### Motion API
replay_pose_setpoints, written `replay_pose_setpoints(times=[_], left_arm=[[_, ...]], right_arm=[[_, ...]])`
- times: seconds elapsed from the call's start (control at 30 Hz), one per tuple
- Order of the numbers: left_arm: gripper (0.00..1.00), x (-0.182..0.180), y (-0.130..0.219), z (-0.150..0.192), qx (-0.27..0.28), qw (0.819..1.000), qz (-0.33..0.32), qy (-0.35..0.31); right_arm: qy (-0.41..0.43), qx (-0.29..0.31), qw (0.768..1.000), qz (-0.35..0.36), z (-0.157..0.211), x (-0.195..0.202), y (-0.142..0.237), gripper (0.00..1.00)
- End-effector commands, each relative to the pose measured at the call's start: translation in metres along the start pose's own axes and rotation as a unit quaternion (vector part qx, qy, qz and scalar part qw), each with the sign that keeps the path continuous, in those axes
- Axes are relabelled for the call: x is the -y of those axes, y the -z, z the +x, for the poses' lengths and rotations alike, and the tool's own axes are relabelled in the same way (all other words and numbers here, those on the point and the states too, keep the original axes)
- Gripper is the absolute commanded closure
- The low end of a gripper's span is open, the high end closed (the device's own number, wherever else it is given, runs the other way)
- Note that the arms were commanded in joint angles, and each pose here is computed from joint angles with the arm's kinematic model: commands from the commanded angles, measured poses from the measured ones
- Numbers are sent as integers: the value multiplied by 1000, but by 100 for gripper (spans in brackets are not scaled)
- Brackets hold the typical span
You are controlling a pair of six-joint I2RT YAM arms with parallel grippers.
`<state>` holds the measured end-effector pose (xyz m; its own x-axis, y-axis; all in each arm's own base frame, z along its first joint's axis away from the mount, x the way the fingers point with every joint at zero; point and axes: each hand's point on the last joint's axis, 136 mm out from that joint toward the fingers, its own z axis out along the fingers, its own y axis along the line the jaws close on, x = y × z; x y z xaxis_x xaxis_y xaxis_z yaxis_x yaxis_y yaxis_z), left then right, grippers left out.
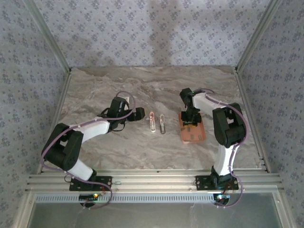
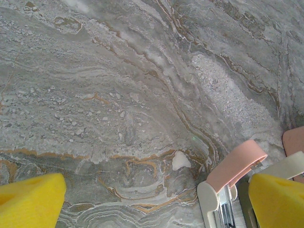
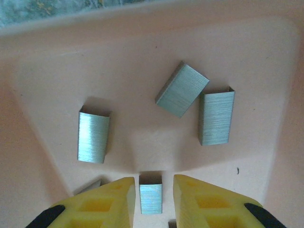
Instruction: Load the staples into the stapler
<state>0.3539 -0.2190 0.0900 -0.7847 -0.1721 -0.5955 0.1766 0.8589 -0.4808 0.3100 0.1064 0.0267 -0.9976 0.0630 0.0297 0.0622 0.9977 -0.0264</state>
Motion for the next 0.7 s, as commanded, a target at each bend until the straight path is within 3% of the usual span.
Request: replay_pose_setpoints(times=[0.0,0.67], left_arm=[[1,0,7,-5,9,1000,0,-6],[1,2,7,-7,10,1000,3,-6]], right_arm=[[1,-23,1000,-1,7,3,-9,73],[1,-41,999,-13,13,-1,-31,77]])
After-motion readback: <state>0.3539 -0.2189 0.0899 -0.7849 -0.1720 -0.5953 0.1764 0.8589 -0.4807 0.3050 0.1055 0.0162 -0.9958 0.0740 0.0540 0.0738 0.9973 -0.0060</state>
